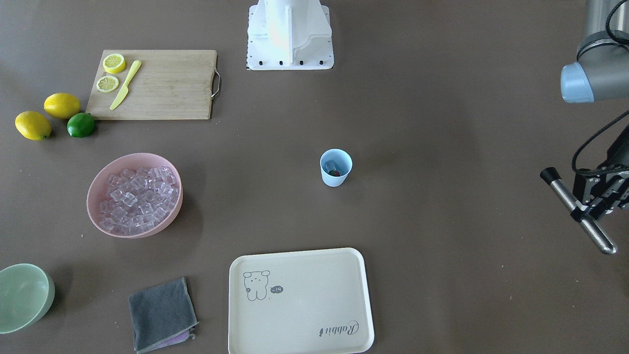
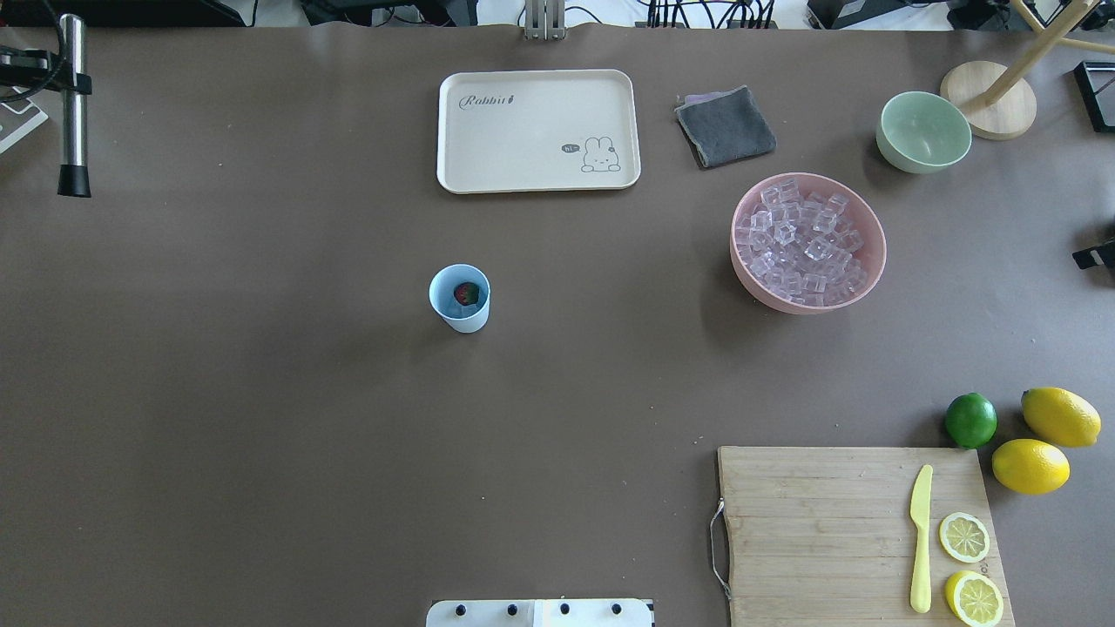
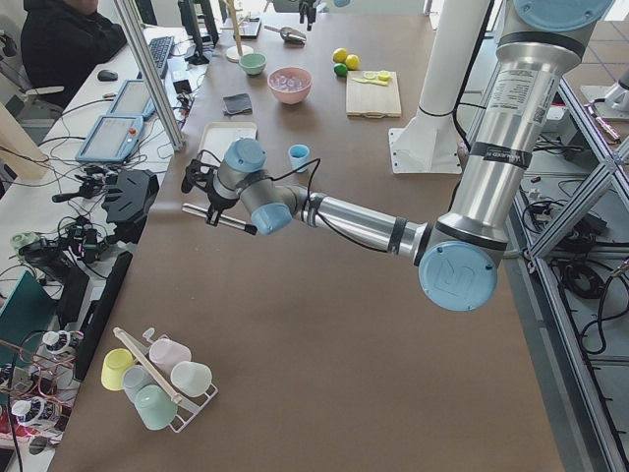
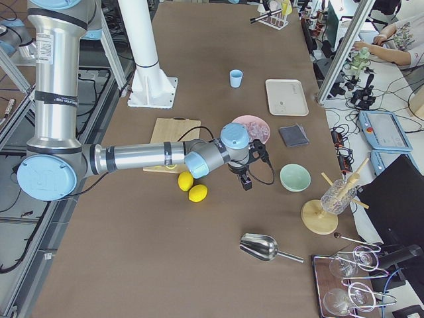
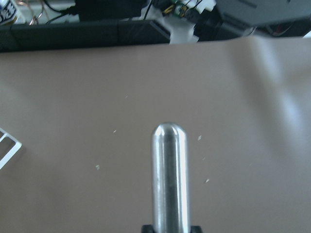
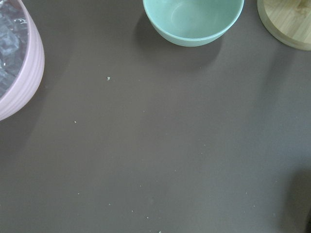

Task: Mash ice and strawberries in cup
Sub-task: 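Carry the metal pestle over the cup and lower it inside, then press the pestle down into the cup contents with the left gripper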

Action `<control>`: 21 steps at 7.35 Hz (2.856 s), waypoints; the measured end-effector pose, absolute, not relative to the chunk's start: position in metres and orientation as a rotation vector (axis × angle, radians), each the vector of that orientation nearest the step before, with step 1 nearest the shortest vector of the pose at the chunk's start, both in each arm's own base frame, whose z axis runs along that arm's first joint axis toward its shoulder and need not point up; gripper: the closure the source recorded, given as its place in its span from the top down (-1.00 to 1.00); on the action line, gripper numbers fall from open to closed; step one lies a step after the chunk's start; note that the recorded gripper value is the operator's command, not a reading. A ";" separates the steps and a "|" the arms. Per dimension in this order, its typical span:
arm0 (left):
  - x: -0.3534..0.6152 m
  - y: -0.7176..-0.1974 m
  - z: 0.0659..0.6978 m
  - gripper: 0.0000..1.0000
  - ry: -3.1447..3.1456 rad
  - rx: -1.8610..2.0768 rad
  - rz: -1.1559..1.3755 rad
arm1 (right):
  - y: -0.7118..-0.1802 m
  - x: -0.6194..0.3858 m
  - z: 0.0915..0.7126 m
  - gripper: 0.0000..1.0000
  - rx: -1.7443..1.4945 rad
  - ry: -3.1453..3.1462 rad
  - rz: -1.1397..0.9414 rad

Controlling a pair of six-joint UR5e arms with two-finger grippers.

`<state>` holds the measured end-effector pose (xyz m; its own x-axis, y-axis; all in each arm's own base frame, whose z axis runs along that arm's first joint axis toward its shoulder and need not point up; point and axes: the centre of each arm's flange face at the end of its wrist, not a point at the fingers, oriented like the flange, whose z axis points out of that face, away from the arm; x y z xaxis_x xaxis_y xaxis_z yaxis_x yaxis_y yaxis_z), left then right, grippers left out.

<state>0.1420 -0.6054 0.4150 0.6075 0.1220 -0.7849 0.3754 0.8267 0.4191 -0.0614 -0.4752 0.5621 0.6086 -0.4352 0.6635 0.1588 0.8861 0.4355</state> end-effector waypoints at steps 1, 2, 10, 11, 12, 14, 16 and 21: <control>0.174 -0.595 0.375 -1.00 0.911 0.705 -0.215 | -0.476 -0.068 0.561 0.96 0.346 -0.858 -0.361; 0.201 -0.576 0.346 -1.00 0.908 0.815 -0.279 | -0.475 -0.074 0.560 0.96 0.337 -0.865 -0.371; 0.464 -0.380 0.205 -1.00 0.951 1.214 -0.556 | -0.486 -0.105 0.552 0.96 0.320 -0.879 -0.419; 0.474 -0.377 0.205 -1.00 0.940 1.221 -0.560 | -0.486 -0.107 0.551 0.96 0.317 -0.880 -0.424; 0.482 -0.377 0.210 -1.00 0.926 1.221 -0.556 | -0.484 -0.107 0.552 0.96 0.314 -0.882 -0.424; 0.494 -0.374 0.219 -1.00 0.914 1.215 -0.541 | -0.479 -0.103 0.555 0.96 0.311 -0.883 -0.418; 0.513 -0.363 0.231 -1.00 0.920 1.194 -0.524 | -0.477 -0.097 0.558 0.96 0.308 -0.882 -0.407; 0.508 -0.364 0.226 -1.00 0.938 1.201 -0.521 | -0.477 -0.094 0.564 0.96 0.304 -0.870 -0.400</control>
